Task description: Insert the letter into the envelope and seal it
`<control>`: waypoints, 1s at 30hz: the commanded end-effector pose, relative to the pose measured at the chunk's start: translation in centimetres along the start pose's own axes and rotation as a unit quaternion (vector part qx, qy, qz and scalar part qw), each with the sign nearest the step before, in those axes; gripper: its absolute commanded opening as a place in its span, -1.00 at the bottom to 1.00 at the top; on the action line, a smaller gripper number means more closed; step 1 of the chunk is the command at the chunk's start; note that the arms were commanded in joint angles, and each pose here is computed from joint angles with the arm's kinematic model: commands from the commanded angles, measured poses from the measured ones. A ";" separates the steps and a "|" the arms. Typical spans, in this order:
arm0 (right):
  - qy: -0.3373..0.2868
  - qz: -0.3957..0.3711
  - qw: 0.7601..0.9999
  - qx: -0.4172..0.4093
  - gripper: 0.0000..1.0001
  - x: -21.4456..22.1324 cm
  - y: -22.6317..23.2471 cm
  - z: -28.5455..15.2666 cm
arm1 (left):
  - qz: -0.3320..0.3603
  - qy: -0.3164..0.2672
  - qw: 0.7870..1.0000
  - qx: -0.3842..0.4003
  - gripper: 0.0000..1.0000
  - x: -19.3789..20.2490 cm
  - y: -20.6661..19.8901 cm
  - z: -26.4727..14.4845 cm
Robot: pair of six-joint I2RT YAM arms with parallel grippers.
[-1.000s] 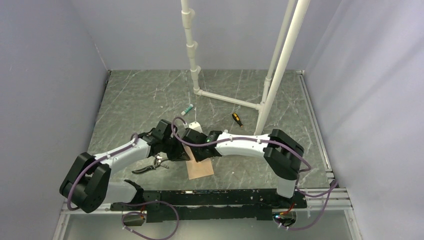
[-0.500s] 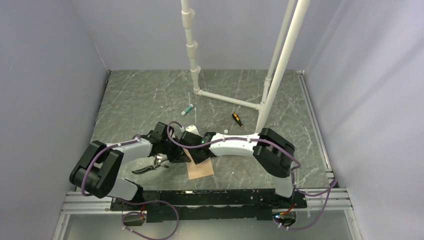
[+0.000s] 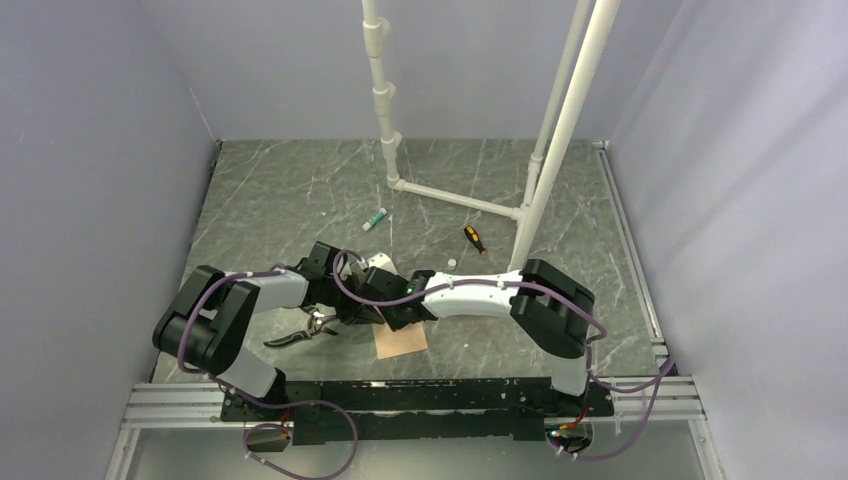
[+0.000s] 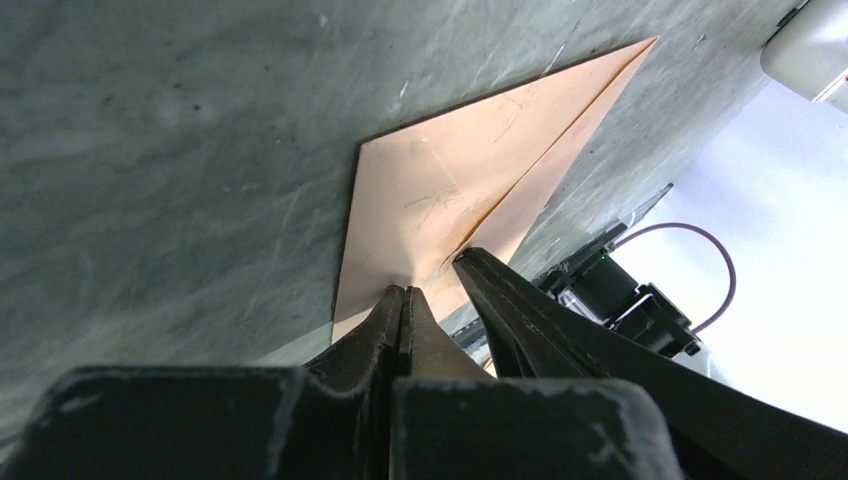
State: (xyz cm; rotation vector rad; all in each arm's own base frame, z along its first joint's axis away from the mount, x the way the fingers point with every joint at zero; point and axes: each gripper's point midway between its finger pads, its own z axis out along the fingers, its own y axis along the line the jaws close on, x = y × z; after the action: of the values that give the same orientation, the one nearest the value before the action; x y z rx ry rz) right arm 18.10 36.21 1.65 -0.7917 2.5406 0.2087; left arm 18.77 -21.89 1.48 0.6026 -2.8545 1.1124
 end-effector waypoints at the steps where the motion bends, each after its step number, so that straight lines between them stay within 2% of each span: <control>1: 0.039 -0.038 0.998 -0.023 -1.00 3.1 0.3 -0.2 | -0.014 0.009 0.999 -0.027 -0.95 -0.1 1.1 0.7; 30: 0.068 -0.052 0.996 -0.028 -1.00 5.9 0.2 -1.6 | -0.036 -0.007 0.997 -0.073 -0.95 -0.4 2.7 0.5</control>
State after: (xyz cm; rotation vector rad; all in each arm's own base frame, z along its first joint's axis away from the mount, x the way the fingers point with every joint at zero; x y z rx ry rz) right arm 15.78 35.40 1.61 -0.9086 2.5326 0.2558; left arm 18.83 -22.13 1.41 0.6366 -2.8097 1.0717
